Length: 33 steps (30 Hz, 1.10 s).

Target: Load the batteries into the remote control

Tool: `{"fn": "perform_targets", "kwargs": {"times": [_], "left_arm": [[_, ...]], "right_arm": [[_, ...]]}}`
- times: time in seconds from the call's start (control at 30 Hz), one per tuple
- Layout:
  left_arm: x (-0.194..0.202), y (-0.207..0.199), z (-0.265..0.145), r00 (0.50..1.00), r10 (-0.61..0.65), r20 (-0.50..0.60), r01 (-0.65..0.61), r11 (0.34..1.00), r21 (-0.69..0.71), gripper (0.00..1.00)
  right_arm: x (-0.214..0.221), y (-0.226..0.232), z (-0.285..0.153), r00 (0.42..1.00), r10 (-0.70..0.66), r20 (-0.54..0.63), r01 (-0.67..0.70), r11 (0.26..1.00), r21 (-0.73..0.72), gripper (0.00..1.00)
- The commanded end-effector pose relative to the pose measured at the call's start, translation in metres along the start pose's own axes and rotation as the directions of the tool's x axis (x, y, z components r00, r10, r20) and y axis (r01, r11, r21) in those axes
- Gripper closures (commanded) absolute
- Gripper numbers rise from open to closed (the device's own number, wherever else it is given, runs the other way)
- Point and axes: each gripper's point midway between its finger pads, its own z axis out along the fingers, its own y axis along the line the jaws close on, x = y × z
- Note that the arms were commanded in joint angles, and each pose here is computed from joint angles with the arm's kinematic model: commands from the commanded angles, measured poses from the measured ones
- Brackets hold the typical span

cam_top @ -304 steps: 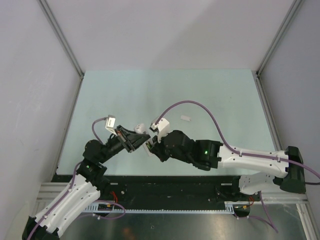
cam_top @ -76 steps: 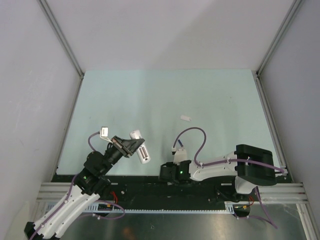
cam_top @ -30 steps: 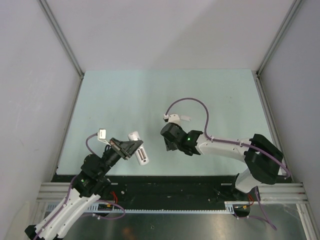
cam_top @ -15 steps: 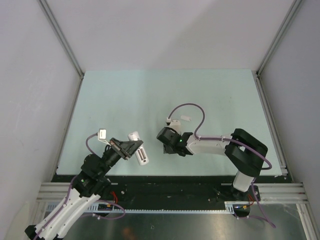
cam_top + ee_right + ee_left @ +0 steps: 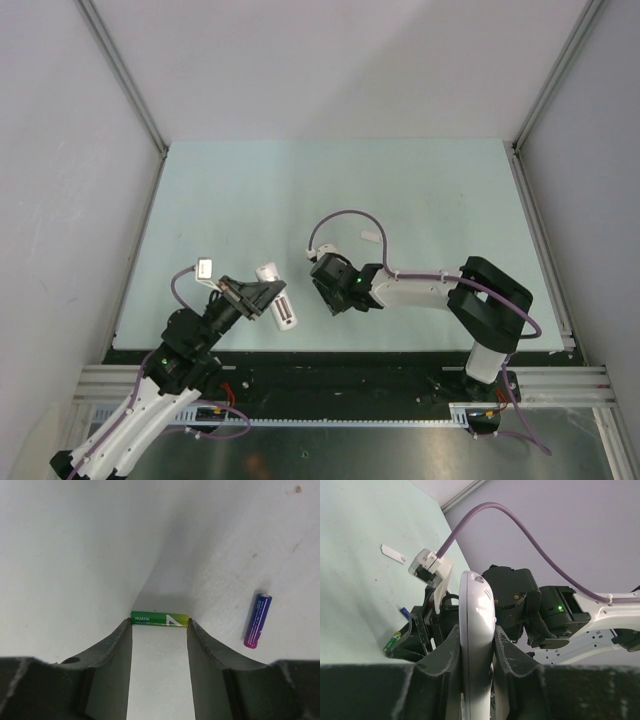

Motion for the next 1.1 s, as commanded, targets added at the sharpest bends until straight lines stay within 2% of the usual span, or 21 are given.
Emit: {"fn": "perform_targets", "kwargs": {"times": [0.0,0.1,0.2,0.33,0.5,0.6,0.73,1.07], "left_arm": [[-0.016,-0.020,-0.003,0.998,0.040,0.049,-0.043,0.998,0.055,1.00],[-0.016,-0.021,-0.004,0.998,0.045,0.051,-0.048,0.997,0.062,1.00],[-0.016,-0.022,-0.004,0.997,0.050,0.052,-0.054,0.996,0.068,1.00],[-0.015,-0.021,-0.004,0.998,0.047,0.050,-0.050,0.996,0.068,1.00],[-0.014,-0.019,-0.004,0.998,0.044,0.047,-0.047,0.997,0.064,1.00],[-0.014,-0.020,-0.004,0.998,0.044,0.045,-0.047,0.997,0.067,1.00],[-0.015,-0.020,-0.004,0.998,0.046,0.049,-0.049,0.997,0.067,1.00],[-0.014,-0.018,-0.004,0.998,0.044,0.050,-0.047,0.997,0.060,1.00]], "right_arm": [[-0.011,0.005,-0.008,0.960,-0.280,-0.005,0.279,0.959,-0.042,1.00],[-0.010,0.011,-0.014,0.914,-0.405,0.010,0.405,0.911,-0.077,1.00],[-0.022,0.021,-0.021,0.866,-0.495,0.073,0.501,0.860,-0.101,1.00],[-0.024,0.027,-0.016,0.816,-0.571,0.092,0.578,0.802,-0.151,1.00],[-0.032,0.022,-0.010,0.833,-0.543,0.107,0.552,0.807,-0.207,1.00],[-0.026,0.018,-0.005,0.847,-0.526,0.080,0.528,0.811,-0.252,0.92],[-0.018,0.011,0.001,0.862,-0.505,0.036,0.494,0.823,-0.282,0.87],[-0.011,0.006,0.006,0.876,-0.481,-0.006,0.462,0.845,-0.270,0.72]]}}
